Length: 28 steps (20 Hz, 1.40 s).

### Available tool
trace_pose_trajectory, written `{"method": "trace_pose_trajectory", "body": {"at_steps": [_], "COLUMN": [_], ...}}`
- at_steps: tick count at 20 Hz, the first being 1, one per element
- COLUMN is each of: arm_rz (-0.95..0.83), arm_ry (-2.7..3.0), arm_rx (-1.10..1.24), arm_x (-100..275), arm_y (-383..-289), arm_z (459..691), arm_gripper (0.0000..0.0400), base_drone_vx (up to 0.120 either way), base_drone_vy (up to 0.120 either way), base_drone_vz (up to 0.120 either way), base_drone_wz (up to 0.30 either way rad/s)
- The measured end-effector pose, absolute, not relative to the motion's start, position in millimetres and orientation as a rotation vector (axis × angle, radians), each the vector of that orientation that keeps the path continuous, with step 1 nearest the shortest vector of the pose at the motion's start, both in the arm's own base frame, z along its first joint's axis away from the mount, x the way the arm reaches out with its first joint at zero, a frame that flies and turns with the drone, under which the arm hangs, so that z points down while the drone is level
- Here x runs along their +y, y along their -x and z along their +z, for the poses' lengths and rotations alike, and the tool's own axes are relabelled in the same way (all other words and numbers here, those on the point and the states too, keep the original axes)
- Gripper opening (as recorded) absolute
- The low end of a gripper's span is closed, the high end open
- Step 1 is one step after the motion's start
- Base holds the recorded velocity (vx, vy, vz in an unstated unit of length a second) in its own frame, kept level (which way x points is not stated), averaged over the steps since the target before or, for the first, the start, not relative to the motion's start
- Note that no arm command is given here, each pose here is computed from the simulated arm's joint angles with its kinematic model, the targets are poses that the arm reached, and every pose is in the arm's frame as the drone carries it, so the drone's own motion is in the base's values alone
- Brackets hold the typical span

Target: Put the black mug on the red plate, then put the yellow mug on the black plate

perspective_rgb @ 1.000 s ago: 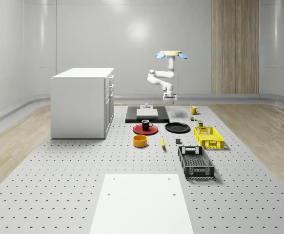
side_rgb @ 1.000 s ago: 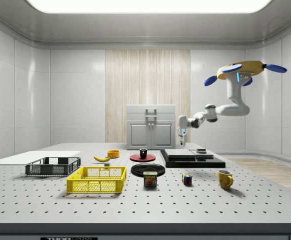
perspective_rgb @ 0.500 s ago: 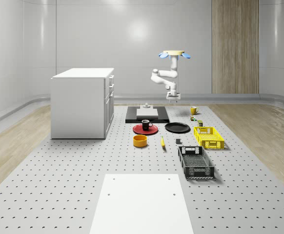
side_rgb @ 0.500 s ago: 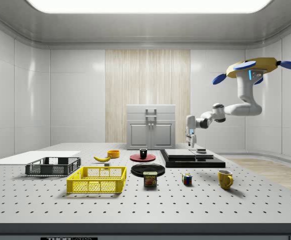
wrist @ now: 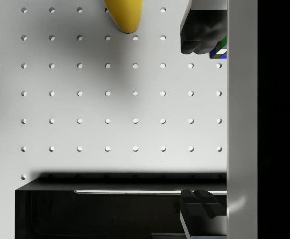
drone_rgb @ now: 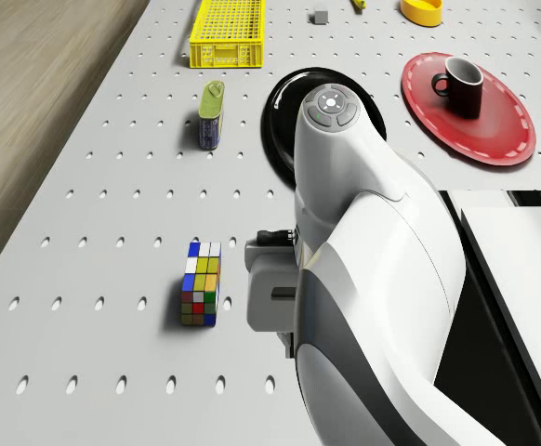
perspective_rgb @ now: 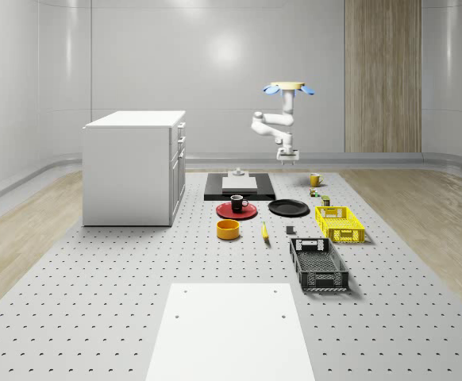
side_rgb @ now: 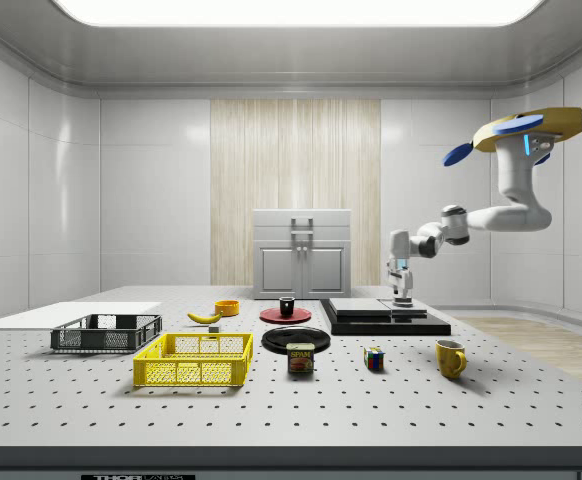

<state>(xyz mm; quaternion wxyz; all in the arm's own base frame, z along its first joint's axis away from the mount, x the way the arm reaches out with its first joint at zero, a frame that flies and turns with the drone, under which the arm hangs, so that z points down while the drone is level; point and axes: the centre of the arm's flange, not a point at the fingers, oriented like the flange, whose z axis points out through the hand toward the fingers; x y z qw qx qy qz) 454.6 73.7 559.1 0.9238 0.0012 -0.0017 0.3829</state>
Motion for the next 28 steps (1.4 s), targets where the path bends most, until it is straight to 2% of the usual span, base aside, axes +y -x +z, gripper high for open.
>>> {"method": "trace_pose_trajectory", "body": {"at_steps": [15, 20, 28], "arm_rz": [0.786, 0.786, 0.786], "arm_ry": [-0.002, -0.002, -0.002], "arm_rx": [-0.003, -0.003, -0.003], "arm_x": [73.7, 73.7, 73.7], "arm_y": [-454.6, -454.6, -454.6], "arm_z": [559.2, 559.2, 559.2], "arm_gripper": [0.04, 0.04, 0.04], "base_drone_vx": [-0.12, -0.008, 0.0], "base_drone_vy": [0.12, 0.12, 0.12], "base_drone_vz": [0.0, 0.0, -0.12], "base_drone_wz": [0.0, 0.0, 0.0]}}
